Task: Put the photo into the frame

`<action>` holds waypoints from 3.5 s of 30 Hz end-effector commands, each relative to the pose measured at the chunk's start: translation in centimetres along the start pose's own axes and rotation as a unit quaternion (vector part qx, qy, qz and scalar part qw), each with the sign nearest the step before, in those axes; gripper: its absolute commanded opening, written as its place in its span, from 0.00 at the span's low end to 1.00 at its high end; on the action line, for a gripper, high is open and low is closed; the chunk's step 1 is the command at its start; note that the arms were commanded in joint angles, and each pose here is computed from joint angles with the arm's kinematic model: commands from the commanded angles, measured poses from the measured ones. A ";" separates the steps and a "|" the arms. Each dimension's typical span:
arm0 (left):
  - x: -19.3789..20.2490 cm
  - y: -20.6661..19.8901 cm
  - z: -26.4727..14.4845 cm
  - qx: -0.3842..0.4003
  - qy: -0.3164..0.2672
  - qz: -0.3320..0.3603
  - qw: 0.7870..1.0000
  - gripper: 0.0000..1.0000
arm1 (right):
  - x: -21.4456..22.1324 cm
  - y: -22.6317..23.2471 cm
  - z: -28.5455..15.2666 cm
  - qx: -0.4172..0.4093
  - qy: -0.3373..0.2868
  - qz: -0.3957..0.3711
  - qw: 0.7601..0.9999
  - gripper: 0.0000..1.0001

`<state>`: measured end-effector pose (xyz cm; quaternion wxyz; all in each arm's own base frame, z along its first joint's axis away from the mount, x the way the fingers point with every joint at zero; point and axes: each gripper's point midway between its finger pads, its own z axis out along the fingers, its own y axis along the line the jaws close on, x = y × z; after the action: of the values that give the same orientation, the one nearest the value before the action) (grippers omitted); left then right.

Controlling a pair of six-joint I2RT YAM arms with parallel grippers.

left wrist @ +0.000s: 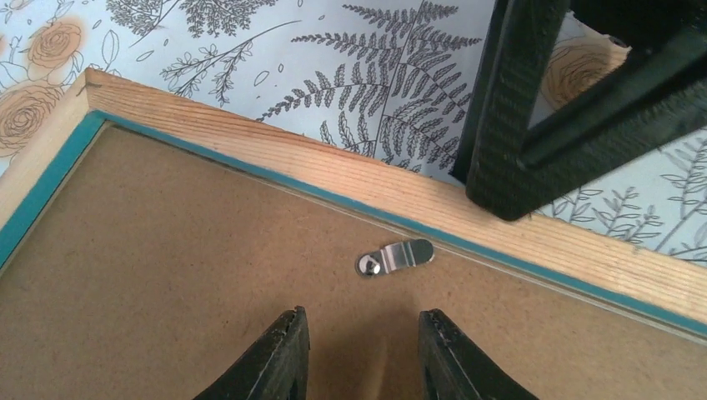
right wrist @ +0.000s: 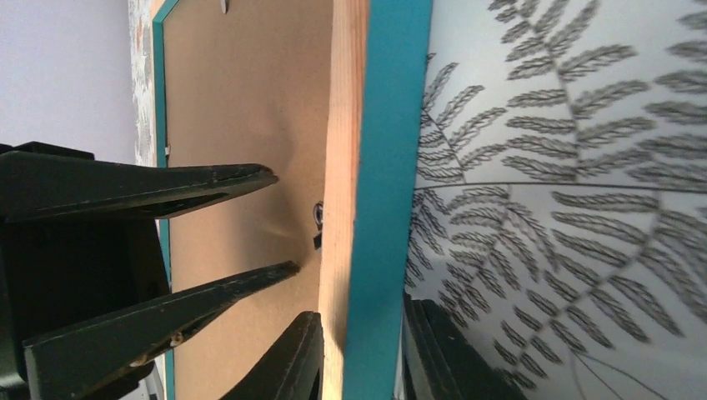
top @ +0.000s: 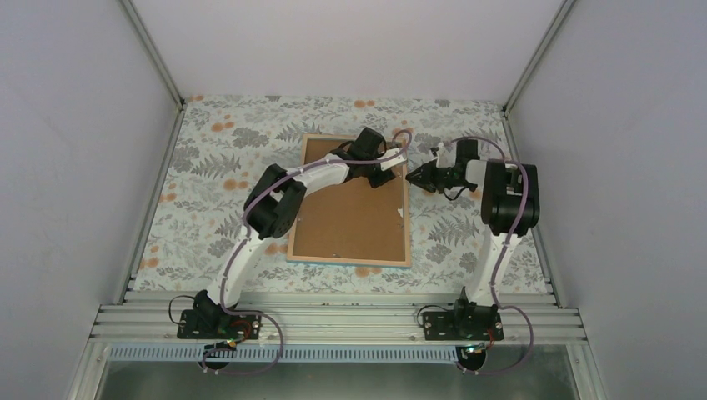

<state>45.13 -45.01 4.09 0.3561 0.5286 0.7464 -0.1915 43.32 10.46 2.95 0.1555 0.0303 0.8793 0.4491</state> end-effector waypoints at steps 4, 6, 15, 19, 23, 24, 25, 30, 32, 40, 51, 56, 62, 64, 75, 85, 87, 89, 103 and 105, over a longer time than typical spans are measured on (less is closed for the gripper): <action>1.7 -1.1 2.2 0.009 0.027 0.009 1.000 0.33 | 0.3 0.2 1.8 -0.015 0.012 0.005 1.000 0.22; 1.7 -1.1 2.5 0.010 0.029 0.010 0.999 0.33 | 0.6 0.0 2.0 -0.015 0.015 0.008 1.000 0.19; 1.8 0.4 4.4 -0.018 0.042 -0.034 0.998 0.21 | 2.0 -0.5 2.4 -0.011 0.025 0.015 1.000 0.15; 1.2 0.5 4.5 -0.015 0.036 -0.048 0.998 0.18 | 2.3 -0.5 2.5 -0.011 0.026 0.015 0.999 0.15; 0.5 0.7 4.2 -0.020 0.027 -0.070 0.997 0.14 | 2.4 -0.5 2.5 -0.010 0.027 0.015 0.999 0.15; 0.3 0.8 4.0 -0.022 0.025 -0.074 0.997 0.14 | 2.4 -0.5 2.4 -0.009 0.026 0.014 1.000 0.15; 0.0 0.8 3.8 -0.021 0.022 -0.076 0.997 0.14 | 2.4 -0.4 2.4 -0.008 0.026 0.013 1.000 0.15; -3.1 0.6 1.2 0.000 -0.009 -0.067 0.998 0.22 | 1.3 0.1 1.7 0.006 0.019 -0.011 1.000 0.15; -4.6 0.5 -1.0 0.009 -0.020 -0.056 0.998 0.28 | 0.3 1.3 0.9 0.009 0.007 -0.038 0.999 0.16; -4.1 -2.4 -12.8 0.053 -0.034 0.018 0.998 0.60 | -1.5 7.8 -3.0 -0.009 -0.020 -0.183 0.983 0.39; 8.1 -10.5 -22.6 0.128 0.041 0.090 0.987 0.72 | 4.5 11.6 -0.6 -0.069 0.070 -0.228 0.969 0.40; 11.5 -13.1 -23.2 0.146 0.064 0.138 0.977 0.72 | 7.4 12.3 1.8 -0.077 0.113 -0.242 0.960 0.38; 12.9 -15.5 -23.1 0.172 0.063 0.247 0.952 0.71 | 10.9 12.0 3.6 -0.073 0.160 -0.257 0.950 0.36; 13.4 -16.6 -22.7 0.180 0.064 0.292 0.937 0.71 | 12.3 11.7 4.0 -0.075 0.177 -0.254 0.948 0.34; 13.8 -18.1 -19.8 0.210 0.086 0.332 0.915 0.69 | 17.3 10.1 4.7 -0.081 0.228 -0.239 0.940 0.31; 16.1 -19.5 -19.3 0.243 0.120 0.352 0.896 0.62 | 19.0 8.0 5.2 -0.069 0.248 -0.221 0.941 0.27; 16.5 -19.7 -19.1 0.247 0.127 0.354 0.893 0.61 | 19.1 7.8 5.2 -0.065 0.249 -0.222 0.940 0.26; 16.9 -19.9 -19.0 0.251 0.132 0.360 0.889 0.60 | 19.2 7.5 5.3 -0.062 0.250 -0.222 0.940 0.26; 18.9 -21.3 -20.2 0.280 0.157 0.382 0.867 0.36 | 19.4 6.9 5.4 -0.053 0.253 -0.222 0.940 0.24; 18.6 -21.5 -20.3 0.282 0.156 0.380 0.867 0.34 | 19.4 6.8 5.4 -0.053 0.253 -0.222 0.940 0.24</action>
<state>17.15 -28.45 2.40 0.1540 0.8656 0.4554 -0.1400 27.06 23.14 3.17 0.0497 -0.2844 0.8339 0.4704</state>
